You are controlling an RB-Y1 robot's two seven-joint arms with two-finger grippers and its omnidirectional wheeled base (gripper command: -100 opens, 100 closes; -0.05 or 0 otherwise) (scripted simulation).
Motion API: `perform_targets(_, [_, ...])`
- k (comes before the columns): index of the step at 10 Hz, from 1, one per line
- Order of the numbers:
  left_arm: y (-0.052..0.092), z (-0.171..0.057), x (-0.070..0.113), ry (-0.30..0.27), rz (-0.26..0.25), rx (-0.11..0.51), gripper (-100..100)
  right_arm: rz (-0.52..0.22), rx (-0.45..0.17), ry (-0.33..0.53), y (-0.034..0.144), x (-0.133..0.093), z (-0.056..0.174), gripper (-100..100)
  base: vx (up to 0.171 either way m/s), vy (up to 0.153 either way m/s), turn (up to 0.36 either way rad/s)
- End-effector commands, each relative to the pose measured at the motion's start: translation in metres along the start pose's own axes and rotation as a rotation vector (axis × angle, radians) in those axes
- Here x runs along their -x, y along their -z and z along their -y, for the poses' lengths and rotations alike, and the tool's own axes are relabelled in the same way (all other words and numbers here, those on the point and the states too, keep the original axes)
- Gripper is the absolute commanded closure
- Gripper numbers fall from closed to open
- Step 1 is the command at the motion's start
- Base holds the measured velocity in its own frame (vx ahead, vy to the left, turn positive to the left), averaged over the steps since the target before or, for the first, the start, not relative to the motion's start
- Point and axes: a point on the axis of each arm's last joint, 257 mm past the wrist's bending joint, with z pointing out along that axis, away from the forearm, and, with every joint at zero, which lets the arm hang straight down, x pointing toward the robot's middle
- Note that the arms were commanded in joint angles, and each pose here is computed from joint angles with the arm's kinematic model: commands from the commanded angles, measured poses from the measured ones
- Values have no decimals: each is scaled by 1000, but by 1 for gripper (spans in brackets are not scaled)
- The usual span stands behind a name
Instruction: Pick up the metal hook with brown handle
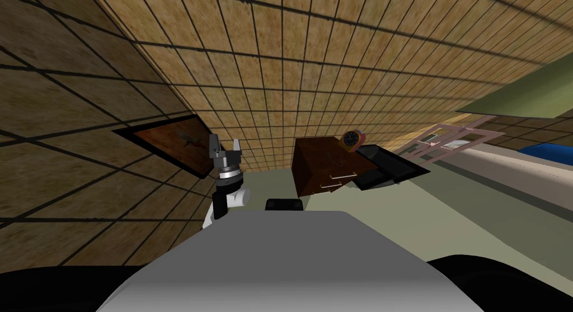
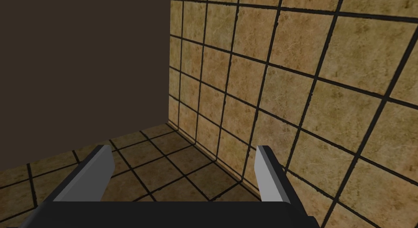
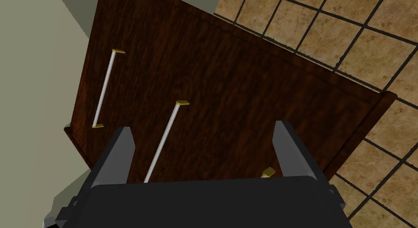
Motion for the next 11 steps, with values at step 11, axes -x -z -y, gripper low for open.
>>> perform_targets(11, [0,0,0,0,0,0,0,-118,-347,251,109,62,106,-100,65,47,62])
